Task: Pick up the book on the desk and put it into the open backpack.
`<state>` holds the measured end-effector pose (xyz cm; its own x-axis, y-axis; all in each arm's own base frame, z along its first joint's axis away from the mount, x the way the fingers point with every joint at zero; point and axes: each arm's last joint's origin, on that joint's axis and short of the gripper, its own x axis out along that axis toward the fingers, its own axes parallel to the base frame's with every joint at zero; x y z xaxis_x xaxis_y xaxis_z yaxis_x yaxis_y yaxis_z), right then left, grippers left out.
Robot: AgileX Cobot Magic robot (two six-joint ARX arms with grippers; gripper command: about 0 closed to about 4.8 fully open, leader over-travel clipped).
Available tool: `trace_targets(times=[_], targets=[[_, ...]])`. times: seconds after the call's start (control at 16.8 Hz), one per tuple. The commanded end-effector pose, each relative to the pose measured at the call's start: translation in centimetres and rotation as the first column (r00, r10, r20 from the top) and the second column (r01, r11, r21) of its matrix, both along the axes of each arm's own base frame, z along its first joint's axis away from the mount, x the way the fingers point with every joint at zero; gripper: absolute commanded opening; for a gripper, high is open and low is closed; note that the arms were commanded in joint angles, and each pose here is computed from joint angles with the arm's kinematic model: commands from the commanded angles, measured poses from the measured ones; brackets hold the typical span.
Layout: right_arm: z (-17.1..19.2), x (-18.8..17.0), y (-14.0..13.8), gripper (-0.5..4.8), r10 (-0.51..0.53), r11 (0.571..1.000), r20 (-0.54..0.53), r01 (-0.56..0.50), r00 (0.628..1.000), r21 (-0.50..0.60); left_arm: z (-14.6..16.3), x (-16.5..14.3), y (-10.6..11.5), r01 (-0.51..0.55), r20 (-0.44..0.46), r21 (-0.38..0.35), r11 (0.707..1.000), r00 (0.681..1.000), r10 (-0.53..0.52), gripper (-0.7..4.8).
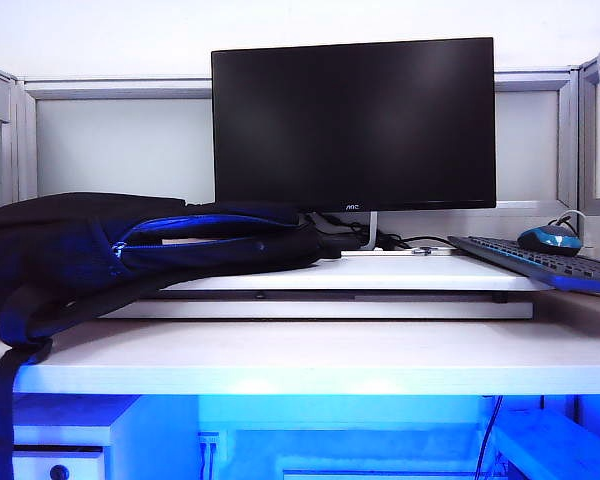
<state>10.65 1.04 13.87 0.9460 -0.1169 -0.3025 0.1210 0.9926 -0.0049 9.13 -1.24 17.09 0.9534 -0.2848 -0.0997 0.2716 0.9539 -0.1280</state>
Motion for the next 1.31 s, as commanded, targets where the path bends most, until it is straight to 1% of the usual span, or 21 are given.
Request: trace_targets(times=[0.06, 0.12, 0.24, 0.3, 0.36, 0.54, 0.6, 0.71, 0.83, 0.89, 1.07, 1.19, 1.31], targets=[[0.2, 0.2, -0.5, -0.05, 0.051, 0.998, 0.014, -0.052, 0.999, 0.022, -0.7, 0.4, 0.0, -0.001, 0.045, -0.002, 1.000, 0.999, 0.001, -0.06], [0.1, 0.2, -0.8, -0.05, 0.060, 0.998, 0.010, -0.060, 0.998, 0.031, -1.1, 0.5, 0.0, -0.002, 0.052, 0.003, 1.000, 0.999, 0.001, -0.06], [0.1, 0.2, -1.0, -0.05, 0.074, 0.997, 0.008, -0.074, 0.997, 0.027, -1.0, 0.5, 0.0, 0.000, 0.072, 0.040, 0.999, 0.997, -0.003, -0.06], [0.1, 0.2, -1.0, -0.05, 0.099, 0.995, 0.006, -0.099, 0.995, 0.015, -1.0, 0.5, 0.0, -0.002, 0.071, 0.056, 0.998, 0.997, -0.002, -0.06], [0.1, 0.2, -0.9, -0.05, 0.123, 0.992, -0.001, -0.123, 0.992, 0.006, -1.2, 0.5, 0.0, -0.001, 0.065, 0.073, 0.997, 0.998, -0.004, -0.06], [-0.2, 0.1, -0.8, -0.05, 0.166, 0.986, -0.025, -0.166, 0.986, 0.017, -1.7, 0.4, 0.0, -0.002, 0.016, 0.094, 0.996, 1.000, 0.001, -0.06], [-0.2, 0.1, -0.8, -0.05, 0.165, 0.986, -0.024, -0.165, 0.986, 0.016, -1.9, 0.4, 0.0, 0.000, -0.004, 0.098, 0.995, 1.000, 0.001, -0.06], [-0.1, 0.1, -0.8, -0.05, 0.163, 0.987, -0.020, -0.163, 0.986, 0.015, -1.9, 0.4, 0.0, 0.000, -0.005, 0.097, 0.995, 1.000, 0.000, -0.06], [0.3, 0.2, -0.8, -0.05, 0.165, 0.986, 0.021, -0.165, 0.986, 0.009, -1.3, 0.5, 0.0, -0.005, 0.055, 0.093, 0.996, 0.999, 0.000, -0.06], [0.7, 0.3, -0.8, -0.05, 0.164, 0.986, 0.063, -0.165, 0.984, 0.003, -0.7, 0.5, 0.0, -0.011, 0.114, 0.088, 0.996, 0.994, 0.001, -0.06], [1.4, 0.4, -0.8, -0.05, 0.157, 0.987, 0.141, -0.159, 0.978, 0.005, 0.3, 0.4, 0.0, 0.001, 0.219, 0.069, 0.998, 0.976, -0.016, -0.06], [1.6, 0.3, -0.8, -0.05, 0.153, 0.987, 0.170, -0.157, 0.974, 0.014, 0.7, 0.4, 0.0, -0.001, 0.251, 0.053, 0.999, 0.968, -0.012, -0.06], [1.5, 0.2, -0.8, -0.05, 0.145, 0.989, 0.155, -0.149, 0.977, 0.014, 0.5, 0.4, 0.0, 0.000, 0.234, 0.054, 0.999, 0.972, -0.012, -0.06]])
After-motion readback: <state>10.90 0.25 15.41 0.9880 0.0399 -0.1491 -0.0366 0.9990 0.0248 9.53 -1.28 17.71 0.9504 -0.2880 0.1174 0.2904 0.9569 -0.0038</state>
